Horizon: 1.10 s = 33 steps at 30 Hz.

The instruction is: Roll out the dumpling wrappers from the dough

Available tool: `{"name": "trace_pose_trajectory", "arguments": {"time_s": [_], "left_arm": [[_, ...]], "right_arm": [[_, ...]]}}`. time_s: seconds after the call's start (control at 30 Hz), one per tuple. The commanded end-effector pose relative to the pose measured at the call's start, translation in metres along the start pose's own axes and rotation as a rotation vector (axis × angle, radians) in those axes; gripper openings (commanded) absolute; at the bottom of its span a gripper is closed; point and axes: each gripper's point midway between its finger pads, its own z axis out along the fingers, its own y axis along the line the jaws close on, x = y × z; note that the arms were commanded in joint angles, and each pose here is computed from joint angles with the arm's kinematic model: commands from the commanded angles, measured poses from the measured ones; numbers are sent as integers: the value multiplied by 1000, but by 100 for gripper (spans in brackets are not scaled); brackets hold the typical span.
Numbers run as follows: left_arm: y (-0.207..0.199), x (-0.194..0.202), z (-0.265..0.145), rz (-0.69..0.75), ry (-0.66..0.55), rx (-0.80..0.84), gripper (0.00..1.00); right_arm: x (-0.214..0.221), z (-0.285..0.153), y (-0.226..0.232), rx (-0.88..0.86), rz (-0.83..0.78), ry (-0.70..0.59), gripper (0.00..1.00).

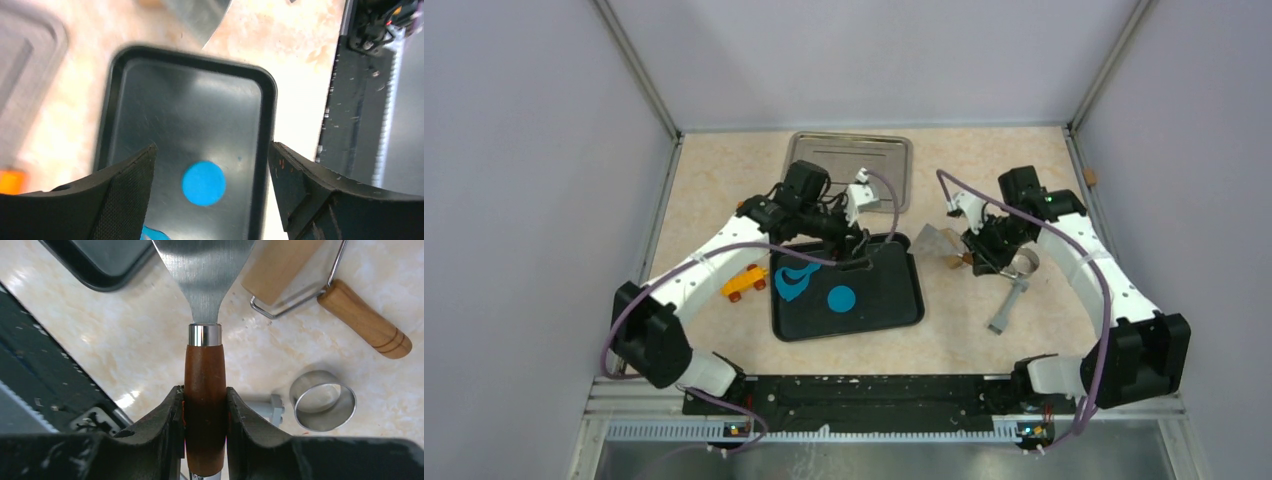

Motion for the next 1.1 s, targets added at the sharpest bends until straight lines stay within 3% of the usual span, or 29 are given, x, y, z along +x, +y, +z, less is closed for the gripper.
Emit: {"name": "trace_pose_trajectory", "arguments": {"time_s": [0.0,0.13,0.2,0.5,0.63,0.77,0.9,0.97,1.07], "left_arm": [[-25,-44,-8,594,-111,-93,85],[-46,-52,11,974,-200,-165,87],[-53,-60,17,1063,-249,-173,88],[-38,-63,48,1247,-204,-154,87],[-22,-72,62,1320,-177,-229,83],[-5,-81,73,1342,-144,-305,67],[9,-85,76,1276,-111,-361,36],[6,-81,76,1246,-99,-328,20],[-12,-63,76,1118,-54,-171,8]], "right_arm": [[-32,-19,33,-182,173,-88,0],[-58,-22,45,-304,231,-159,0],[-65,-23,47,-340,242,-173,0],[-86,-34,64,-472,251,-249,0],[-82,-36,75,-527,250,-248,0],[-79,-38,82,-554,249,-248,0],[-79,-40,83,-551,248,-255,0],[-81,-39,82,-540,258,-260,0],[-89,-40,74,-504,269,-293,3]]}}
